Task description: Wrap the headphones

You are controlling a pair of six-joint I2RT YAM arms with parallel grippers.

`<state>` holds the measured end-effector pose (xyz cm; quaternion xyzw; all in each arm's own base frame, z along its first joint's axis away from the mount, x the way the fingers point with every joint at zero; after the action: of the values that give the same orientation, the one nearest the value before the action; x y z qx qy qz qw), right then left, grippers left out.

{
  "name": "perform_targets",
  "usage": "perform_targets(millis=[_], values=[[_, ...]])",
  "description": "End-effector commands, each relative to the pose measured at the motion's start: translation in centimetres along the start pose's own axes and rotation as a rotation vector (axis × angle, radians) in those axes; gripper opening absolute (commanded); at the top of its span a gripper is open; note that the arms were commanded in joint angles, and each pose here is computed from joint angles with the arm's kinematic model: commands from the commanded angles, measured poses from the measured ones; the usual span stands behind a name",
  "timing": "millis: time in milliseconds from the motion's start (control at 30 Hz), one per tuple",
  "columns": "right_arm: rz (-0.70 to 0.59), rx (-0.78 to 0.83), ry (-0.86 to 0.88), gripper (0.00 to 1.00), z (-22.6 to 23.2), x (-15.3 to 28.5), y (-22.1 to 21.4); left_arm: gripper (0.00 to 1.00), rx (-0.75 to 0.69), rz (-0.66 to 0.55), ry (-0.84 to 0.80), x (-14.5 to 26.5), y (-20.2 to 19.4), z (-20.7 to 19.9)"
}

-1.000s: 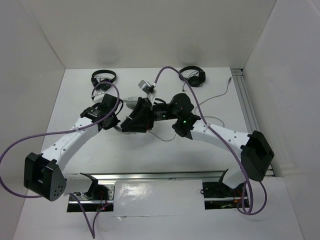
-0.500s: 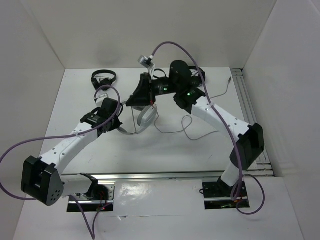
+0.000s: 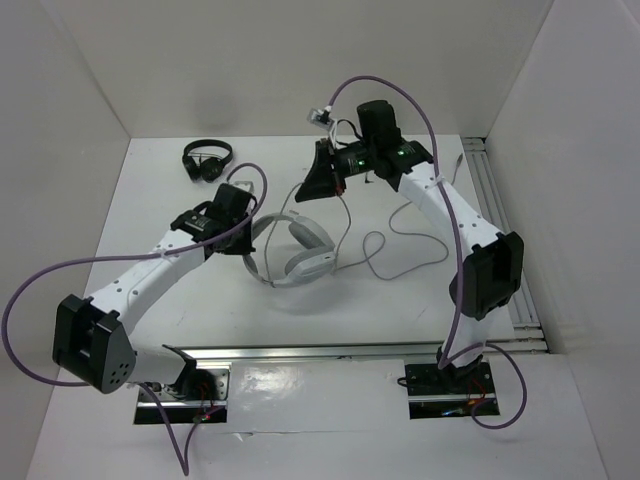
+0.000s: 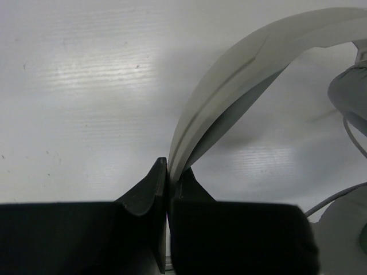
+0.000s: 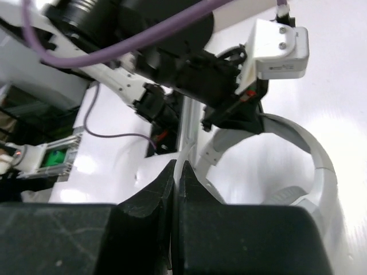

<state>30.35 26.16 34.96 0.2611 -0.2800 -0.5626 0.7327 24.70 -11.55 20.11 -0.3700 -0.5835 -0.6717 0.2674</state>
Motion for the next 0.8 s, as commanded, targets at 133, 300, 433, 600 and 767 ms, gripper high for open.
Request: perform_targets(millis=[133, 300, 433, 600, 767], values=[[0.079, 0.117, -0.374, 0.0, -1.0, -2.6, -0.8, 0.0, -0.201, -0.064, -0.262, 2.7, 3.4, -1.9], [-0.172, 0.141, -0.693, 0.0, -2.5, 0.0, 1.2, 0.0, -0.254, -0.062, -0.336, 3.9, 2.2, -2.5], [-0.356, 0.202, -0.733, 0.0, -1.5, 2.9, 2.4, 0.0, -0.255, -0.037, -0.285, 4.1, 0.2, -1.5], [-0.419, 0.217, -0.852, 0.0, -2.0, 4.0, 2.9, 0.0, -0.283, -0.076, -0.366, 5.8, -0.5, -1.9], [-0.398, 0.195, -0.861, 0.0, -3.7, 3.7, 1.5, 0.0, -0.307, -0.166, -0.509, 8.8, -0.1, -2.8]])
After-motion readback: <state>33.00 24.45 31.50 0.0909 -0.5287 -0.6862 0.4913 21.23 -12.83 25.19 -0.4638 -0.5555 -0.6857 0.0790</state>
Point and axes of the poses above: each gripper's point midway between its finger pads, its own x axis back along the fingers, its own z axis along the line the jaws close on, y = z × x, the point moved 8 cm from there along x, back along the fingers, and after that the axes turned 15 degrees about -x, right-handed, at the moved point
